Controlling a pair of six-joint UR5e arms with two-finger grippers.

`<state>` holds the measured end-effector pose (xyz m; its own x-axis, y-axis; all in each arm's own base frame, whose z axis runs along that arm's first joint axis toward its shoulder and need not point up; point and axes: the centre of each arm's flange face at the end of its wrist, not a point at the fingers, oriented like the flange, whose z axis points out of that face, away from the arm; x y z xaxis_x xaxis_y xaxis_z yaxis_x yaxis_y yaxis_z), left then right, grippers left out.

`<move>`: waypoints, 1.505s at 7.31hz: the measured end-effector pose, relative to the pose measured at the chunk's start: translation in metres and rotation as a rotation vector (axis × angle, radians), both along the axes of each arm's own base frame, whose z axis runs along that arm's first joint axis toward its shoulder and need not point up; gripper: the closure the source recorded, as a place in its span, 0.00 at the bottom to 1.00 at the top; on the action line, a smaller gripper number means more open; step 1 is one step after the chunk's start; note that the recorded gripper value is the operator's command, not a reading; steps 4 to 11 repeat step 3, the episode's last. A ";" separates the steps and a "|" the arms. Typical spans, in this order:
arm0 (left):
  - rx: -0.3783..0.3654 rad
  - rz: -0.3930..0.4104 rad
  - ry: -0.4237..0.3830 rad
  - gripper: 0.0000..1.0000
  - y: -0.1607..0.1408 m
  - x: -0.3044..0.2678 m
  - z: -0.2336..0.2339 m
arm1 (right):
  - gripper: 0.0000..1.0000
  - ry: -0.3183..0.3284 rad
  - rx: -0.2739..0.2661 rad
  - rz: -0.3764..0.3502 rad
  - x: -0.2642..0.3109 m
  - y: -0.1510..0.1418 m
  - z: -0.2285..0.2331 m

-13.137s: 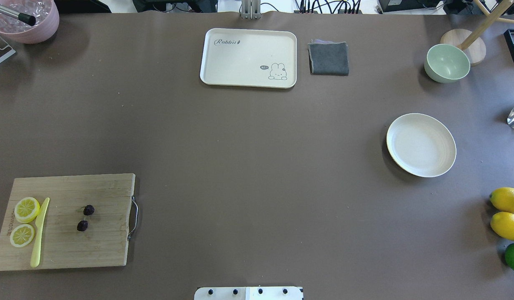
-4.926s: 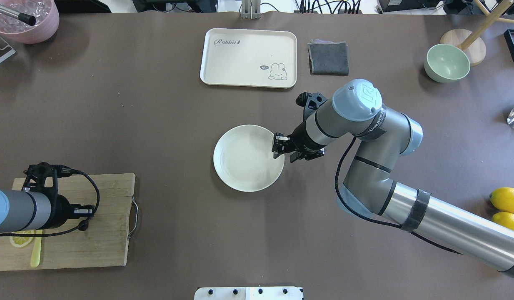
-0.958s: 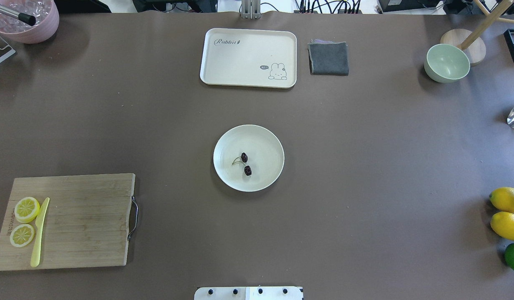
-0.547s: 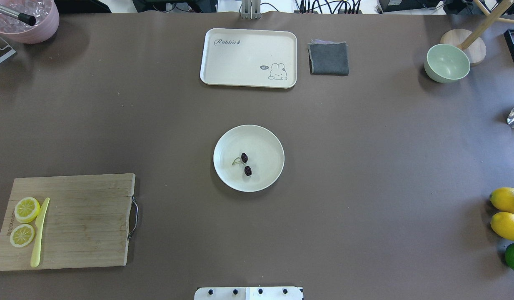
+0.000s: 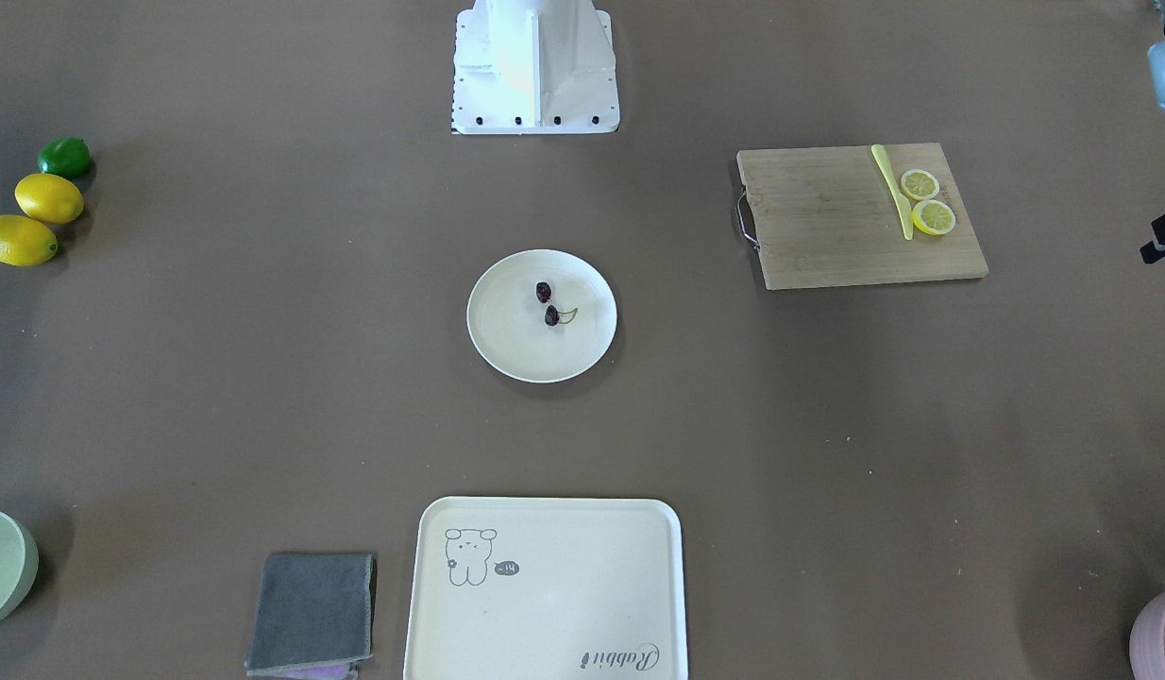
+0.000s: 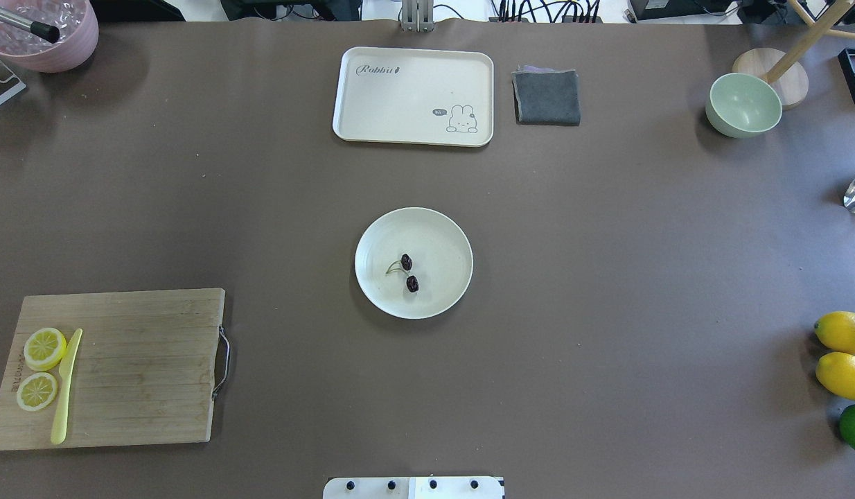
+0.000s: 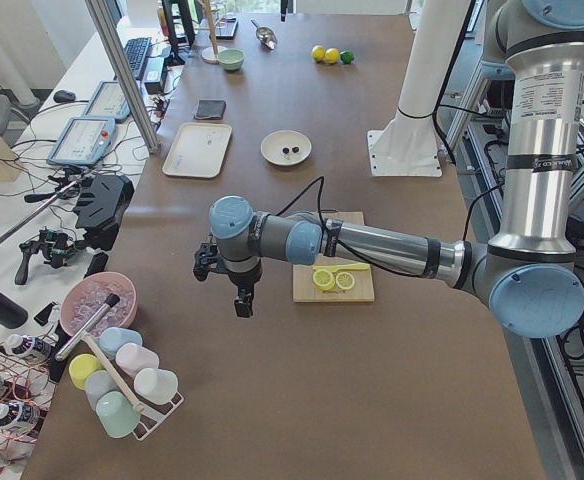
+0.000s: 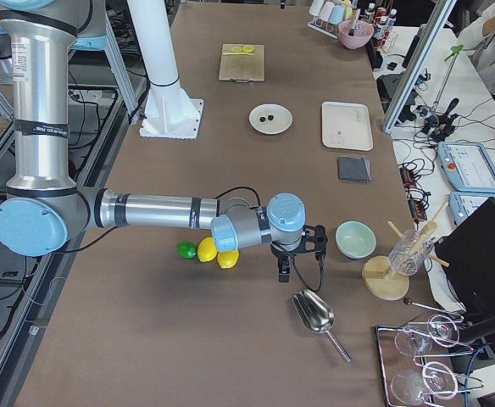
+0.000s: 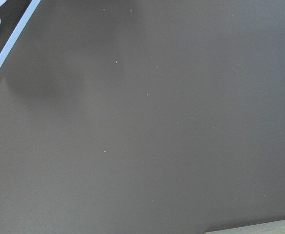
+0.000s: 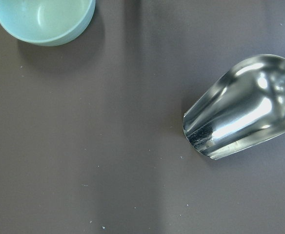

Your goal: Place red cherry on plate

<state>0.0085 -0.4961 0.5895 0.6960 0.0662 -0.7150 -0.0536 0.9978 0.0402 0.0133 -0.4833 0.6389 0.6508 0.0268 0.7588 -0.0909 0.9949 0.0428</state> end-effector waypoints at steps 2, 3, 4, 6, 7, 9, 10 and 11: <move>0.027 0.027 0.004 0.02 0.006 -0.022 0.022 | 0.00 -0.005 -0.004 0.002 0.002 0.002 0.001; 0.037 0.034 0.003 0.02 0.007 -0.030 0.027 | 0.00 -0.005 -0.005 0.004 0.003 0.003 0.002; 0.037 0.034 0.003 0.02 0.007 -0.030 0.027 | 0.00 -0.005 -0.005 0.004 0.003 0.003 0.002; 0.037 0.034 0.003 0.02 0.007 -0.030 0.027 | 0.00 -0.005 -0.005 0.004 0.003 0.003 0.002; 0.037 0.034 0.003 0.02 0.007 -0.030 0.027 | 0.00 -0.005 -0.005 0.004 0.003 0.003 0.002; 0.037 0.034 0.003 0.02 0.007 -0.030 0.027 | 0.00 -0.005 -0.005 0.004 0.003 0.003 0.002; 0.037 0.034 0.003 0.02 0.007 -0.030 0.027 | 0.00 -0.005 -0.005 0.004 0.003 0.003 0.002; 0.037 0.034 0.003 0.02 0.007 -0.030 0.027 | 0.00 -0.005 -0.005 0.004 0.003 0.003 0.002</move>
